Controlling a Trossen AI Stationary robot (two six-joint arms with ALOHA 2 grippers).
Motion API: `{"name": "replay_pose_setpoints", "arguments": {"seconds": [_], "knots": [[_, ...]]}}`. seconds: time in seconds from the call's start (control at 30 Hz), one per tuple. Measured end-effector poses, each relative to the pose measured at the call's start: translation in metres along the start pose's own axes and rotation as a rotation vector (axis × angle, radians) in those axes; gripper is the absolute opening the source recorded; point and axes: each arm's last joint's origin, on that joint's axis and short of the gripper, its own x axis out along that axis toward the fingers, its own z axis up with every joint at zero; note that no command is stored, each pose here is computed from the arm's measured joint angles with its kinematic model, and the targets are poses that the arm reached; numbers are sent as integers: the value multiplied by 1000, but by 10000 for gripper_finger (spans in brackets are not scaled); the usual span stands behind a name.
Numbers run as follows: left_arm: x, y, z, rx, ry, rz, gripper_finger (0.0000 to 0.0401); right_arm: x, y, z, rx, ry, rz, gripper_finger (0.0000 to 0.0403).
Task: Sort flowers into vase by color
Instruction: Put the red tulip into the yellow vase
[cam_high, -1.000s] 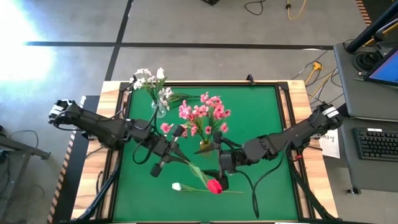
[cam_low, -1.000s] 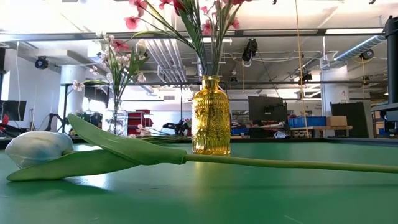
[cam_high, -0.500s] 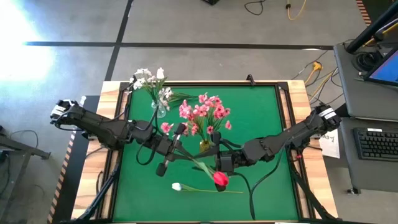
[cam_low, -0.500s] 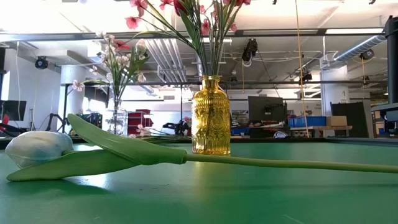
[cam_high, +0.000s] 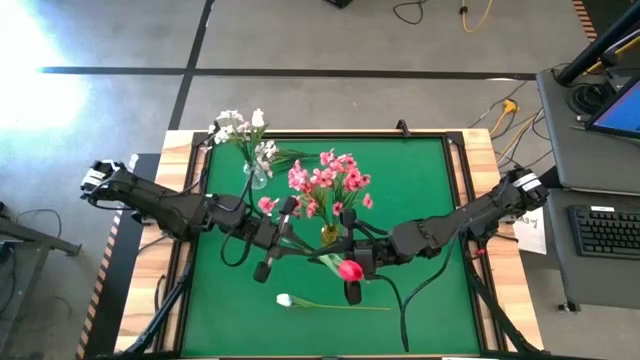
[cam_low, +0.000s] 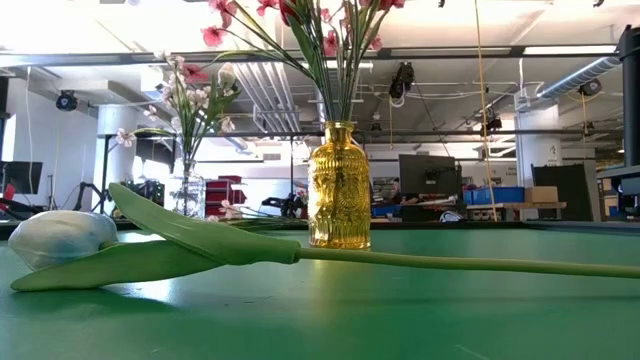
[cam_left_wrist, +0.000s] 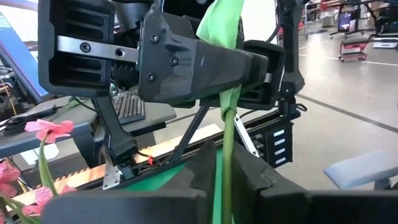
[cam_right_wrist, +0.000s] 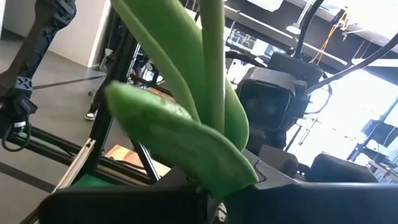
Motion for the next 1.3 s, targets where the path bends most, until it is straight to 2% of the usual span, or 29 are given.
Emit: {"name": "replay_pose_setpoints", "arguments": {"seconds": [0.1,0.23,0.37,0.5,0.67,0.97,1.1,1.3], "knots": [[-2,0,-1,-11,43,-1,53,0,0,-1,8,11,5,19],[-7,0,1,-35,171,-17,117,-5,-2,0,67,62,-20,18],[-15,1,6,-75,328,-39,172,-10,-9,5,153,193,-30,18],[-25,1,9,-120,447,-50,205,-15,-15,10,257,341,-12,18],[-37,0,-3,-153,551,18,214,-23,-19,13,315,496,3,18],[-62,-6,-23,-272,555,50,215,-45,-33,25,392,554,-19,18],[-71,-5,-17,-281,520,51,215,-54,-41,30,405,558,-29,18],[-88,-2,4,-291,410,59,215,-56,-47,31,397,550,-40,18]]}}
